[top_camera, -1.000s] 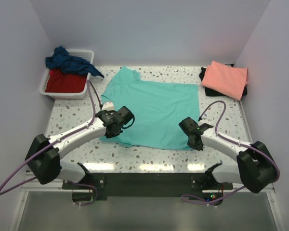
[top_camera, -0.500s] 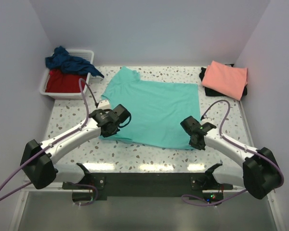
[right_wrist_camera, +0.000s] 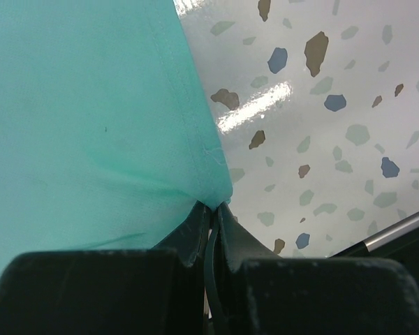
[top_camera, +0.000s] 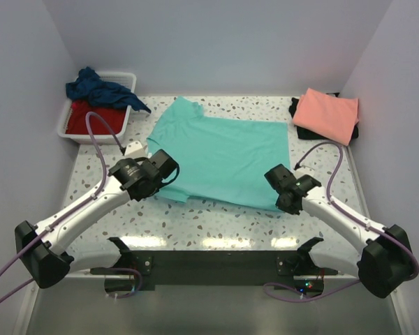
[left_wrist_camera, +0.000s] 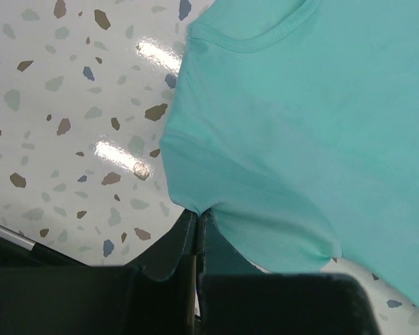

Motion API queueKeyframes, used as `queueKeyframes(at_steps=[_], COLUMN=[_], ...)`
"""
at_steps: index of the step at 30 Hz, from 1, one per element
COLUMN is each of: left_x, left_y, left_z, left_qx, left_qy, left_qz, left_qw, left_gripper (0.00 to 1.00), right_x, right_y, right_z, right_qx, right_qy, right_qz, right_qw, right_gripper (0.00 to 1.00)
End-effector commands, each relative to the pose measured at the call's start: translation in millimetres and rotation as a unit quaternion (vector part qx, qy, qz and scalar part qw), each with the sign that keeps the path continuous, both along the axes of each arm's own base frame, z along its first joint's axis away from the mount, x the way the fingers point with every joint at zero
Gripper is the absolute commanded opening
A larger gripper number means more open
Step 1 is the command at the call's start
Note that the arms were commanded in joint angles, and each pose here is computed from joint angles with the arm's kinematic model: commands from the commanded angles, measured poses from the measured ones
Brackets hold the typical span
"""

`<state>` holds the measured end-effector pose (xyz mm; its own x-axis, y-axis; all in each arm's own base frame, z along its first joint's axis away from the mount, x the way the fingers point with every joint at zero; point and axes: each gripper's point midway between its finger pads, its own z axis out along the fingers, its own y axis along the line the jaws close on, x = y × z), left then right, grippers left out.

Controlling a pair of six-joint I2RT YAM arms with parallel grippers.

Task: Fold and stack the t-shirts
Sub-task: Fold the tshirt

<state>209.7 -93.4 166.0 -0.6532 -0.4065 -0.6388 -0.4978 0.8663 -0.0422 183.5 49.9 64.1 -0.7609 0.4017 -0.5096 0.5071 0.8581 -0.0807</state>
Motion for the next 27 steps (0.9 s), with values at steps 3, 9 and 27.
queueKeyframes(at_steps=[3,9,27], left_x=[13,32,108], left_y=[5,-4,0], left_z=[21,27,28], left_qx=[0.009,0.013,0.033], left_qy=[-0.041,-0.064,-0.082], left_qz=[0.024,0.014,0.025], left_qw=[0.999,0.998,0.996], left_gripper=[0.0,0.0,0.0], right_x=[17,34,83], right_y=[-3,-2,-8], right_z=[26,38,49], right_qx=[-0.011,-0.031,-0.048], right_qy=[-0.044,-0.064,-0.087], right_qz=[-0.02,-0.014,-0.02], right_qw=[0.999,0.997,0.995], right_gripper=[0.0,0.0,0.0])
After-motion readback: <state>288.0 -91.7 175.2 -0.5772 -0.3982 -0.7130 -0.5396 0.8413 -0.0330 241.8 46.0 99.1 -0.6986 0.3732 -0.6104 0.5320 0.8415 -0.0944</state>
